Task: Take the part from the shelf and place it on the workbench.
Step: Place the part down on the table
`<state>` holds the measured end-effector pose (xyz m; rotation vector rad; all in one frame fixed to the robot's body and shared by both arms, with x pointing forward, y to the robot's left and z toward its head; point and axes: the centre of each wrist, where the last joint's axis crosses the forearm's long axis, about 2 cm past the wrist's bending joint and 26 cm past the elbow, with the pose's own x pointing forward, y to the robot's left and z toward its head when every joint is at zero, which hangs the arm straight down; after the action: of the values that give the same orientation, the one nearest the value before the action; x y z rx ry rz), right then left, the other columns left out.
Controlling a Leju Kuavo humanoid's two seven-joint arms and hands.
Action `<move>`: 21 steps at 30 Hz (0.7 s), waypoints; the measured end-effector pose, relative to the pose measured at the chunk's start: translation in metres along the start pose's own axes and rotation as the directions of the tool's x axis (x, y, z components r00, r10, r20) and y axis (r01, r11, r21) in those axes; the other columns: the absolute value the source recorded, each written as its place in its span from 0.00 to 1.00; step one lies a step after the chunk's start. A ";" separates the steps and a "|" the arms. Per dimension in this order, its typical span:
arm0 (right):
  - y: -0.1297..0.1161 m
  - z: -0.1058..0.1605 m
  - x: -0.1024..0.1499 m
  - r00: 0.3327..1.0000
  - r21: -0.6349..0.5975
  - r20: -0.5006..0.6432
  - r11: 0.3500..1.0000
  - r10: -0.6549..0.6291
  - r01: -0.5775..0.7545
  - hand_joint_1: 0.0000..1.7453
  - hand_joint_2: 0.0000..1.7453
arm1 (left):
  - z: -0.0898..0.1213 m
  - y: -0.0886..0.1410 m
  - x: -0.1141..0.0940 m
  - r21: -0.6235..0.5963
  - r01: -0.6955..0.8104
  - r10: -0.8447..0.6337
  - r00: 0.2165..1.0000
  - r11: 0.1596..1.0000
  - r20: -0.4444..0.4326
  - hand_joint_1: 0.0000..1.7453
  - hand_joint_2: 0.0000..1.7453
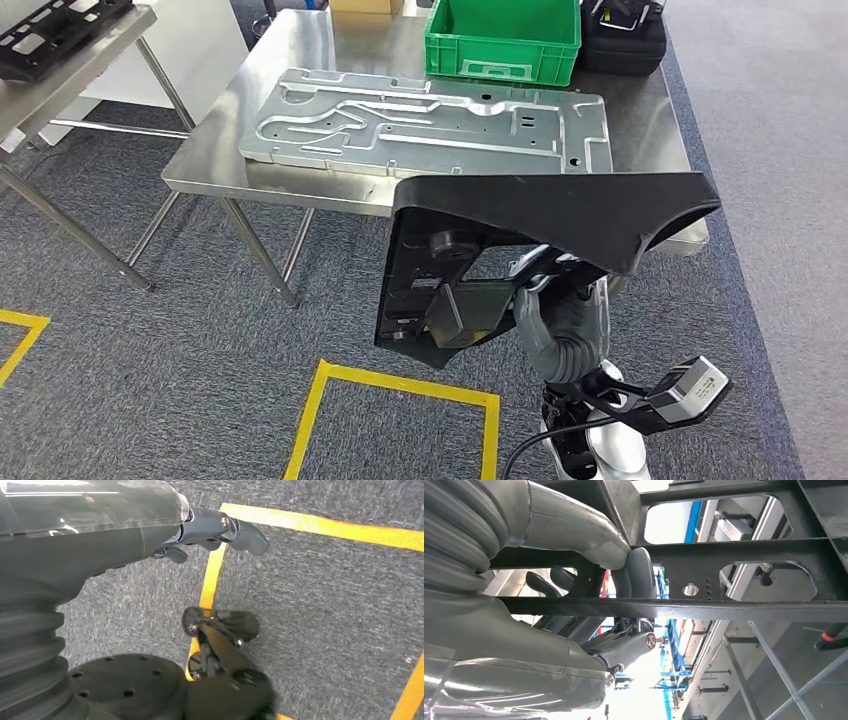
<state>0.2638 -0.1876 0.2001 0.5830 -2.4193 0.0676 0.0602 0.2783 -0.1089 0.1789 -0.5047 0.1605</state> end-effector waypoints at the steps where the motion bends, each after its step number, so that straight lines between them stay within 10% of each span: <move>1: 0.000 0.000 0.000 1.000 0.000 0.000 1.000 0.000 0.000 1.00 1.00 | 0.000 0.000 0.000 0.001 0.001 -0.001 1.000 1.000 0.001 0.00 1.00; 21: -0.002 -0.006 0.008 0.996 0.019 0.043 0.997 0.075 -0.076 1.00 1.00 | 0.000 -0.001 0.001 -0.004 0.015 -0.015 1.000 1.000 -0.011 0.00 1.00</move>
<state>0.2622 -0.1912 0.2101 0.5063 -2.4840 0.1133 0.0617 0.2772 -0.1086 0.1782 -0.4923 0.1463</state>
